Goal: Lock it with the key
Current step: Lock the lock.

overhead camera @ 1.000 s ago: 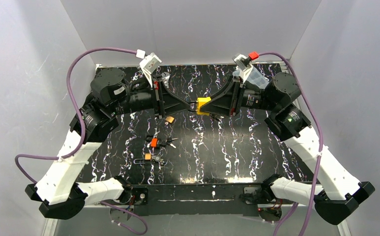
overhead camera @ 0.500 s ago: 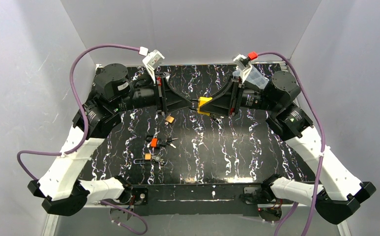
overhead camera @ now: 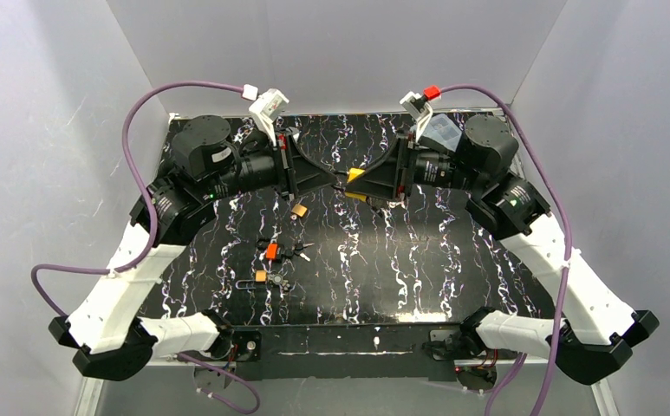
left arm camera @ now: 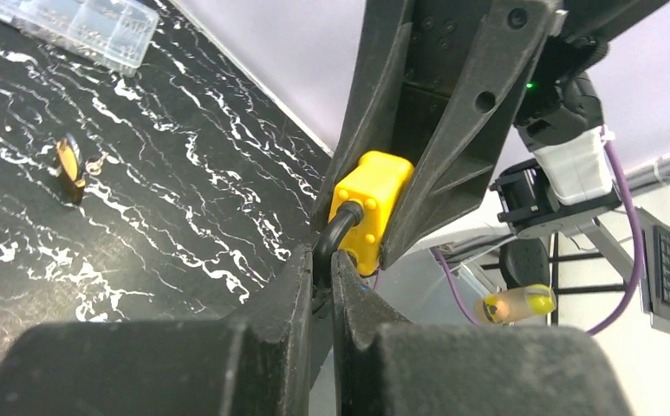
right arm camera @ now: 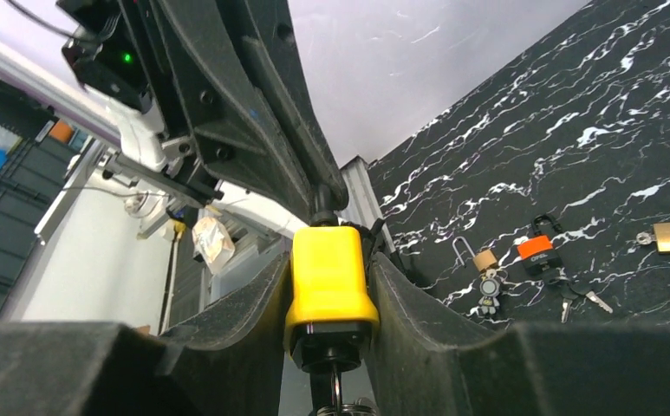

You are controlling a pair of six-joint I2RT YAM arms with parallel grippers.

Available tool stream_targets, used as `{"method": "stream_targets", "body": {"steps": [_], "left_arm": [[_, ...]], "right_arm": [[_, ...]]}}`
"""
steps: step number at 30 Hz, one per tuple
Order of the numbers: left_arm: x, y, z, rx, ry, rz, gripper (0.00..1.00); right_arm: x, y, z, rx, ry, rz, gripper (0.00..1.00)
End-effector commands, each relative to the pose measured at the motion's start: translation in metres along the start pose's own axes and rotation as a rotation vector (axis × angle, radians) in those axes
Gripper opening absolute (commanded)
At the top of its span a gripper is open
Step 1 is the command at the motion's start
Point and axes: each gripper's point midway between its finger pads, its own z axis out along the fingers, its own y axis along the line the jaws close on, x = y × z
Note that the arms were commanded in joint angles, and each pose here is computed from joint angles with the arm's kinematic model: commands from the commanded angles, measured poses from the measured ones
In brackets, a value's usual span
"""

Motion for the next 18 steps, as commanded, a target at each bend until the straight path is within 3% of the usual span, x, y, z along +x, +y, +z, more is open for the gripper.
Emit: {"method": "stream_targets", "body": {"steps": [1,8,14,18], "left_arm": [[0.044,-0.003,0.017,0.02,0.143,-0.124,0.0],[0.03,-0.005,0.018,0.02,0.038,-0.167,0.0],[-0.005,-0.001,0.009,-0.052,-0.104,-0.135,0.0],[-0.028,-0.014,0.004,0.006,-0.181,-0.143,0.0]], "right_arm": [[-0.051,0.015,0.019,-0.01,-0.163,-0.097,0.01],[-0.046,0.002,0.036,-0.013,-0.119,-0.051,0.01],[-0.024,-0.005,0.034,0.019,-0.086,-0.062,0.01],[-0.013,-0.01,0.028,0.037,-0.078,-0.061,0.01]]}}
